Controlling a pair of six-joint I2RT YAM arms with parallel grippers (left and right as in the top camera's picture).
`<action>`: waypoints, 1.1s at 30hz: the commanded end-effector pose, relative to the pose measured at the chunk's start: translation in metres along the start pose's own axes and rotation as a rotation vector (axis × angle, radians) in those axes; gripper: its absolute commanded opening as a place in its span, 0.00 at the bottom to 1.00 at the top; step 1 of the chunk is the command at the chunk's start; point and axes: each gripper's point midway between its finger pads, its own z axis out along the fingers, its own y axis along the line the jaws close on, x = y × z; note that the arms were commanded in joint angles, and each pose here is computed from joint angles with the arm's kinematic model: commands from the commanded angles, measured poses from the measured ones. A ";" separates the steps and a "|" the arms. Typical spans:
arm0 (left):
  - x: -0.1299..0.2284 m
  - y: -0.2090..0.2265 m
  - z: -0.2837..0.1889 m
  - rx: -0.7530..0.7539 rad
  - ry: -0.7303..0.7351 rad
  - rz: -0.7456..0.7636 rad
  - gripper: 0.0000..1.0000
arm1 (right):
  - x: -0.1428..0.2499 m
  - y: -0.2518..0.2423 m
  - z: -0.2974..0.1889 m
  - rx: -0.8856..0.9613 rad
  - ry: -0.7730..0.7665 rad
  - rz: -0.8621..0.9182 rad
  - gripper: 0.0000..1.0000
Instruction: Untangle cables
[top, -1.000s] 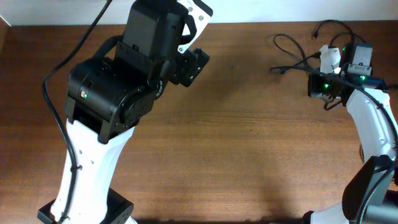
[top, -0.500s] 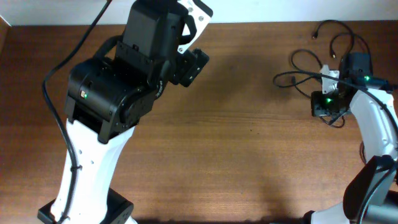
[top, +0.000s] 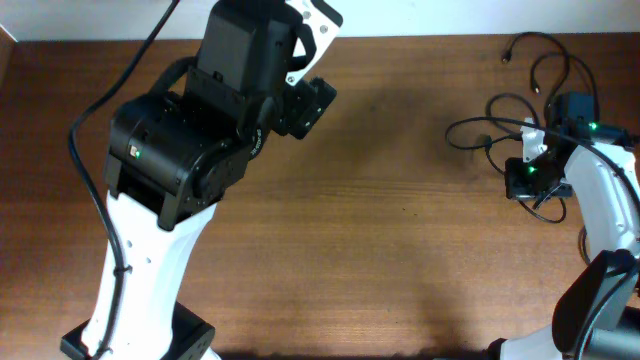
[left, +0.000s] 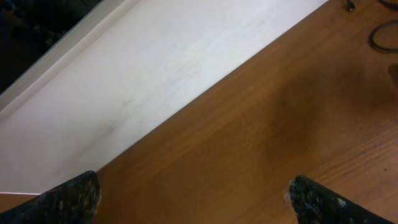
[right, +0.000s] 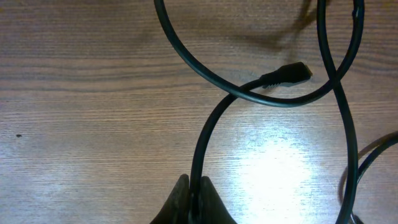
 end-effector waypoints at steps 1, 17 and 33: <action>-0.004 0.008 -0.005 -0.028 -0.019 0.000 0.99 | -0.004 -0.005 -0.011 0.019 -0.027 0.026 0.04; -0.004 0.008 -0.005 -0.028 -0.019 0.001 0.99 | -0.048 0.031 -0.057 -0.125 -0.304 -0.079 0.99; -0.003 0.011 -0.005 -0.046 -0.013 0.000 0.99 | -0.093 0.062 -0.267 -0.196 -0.988 -0.266 0.98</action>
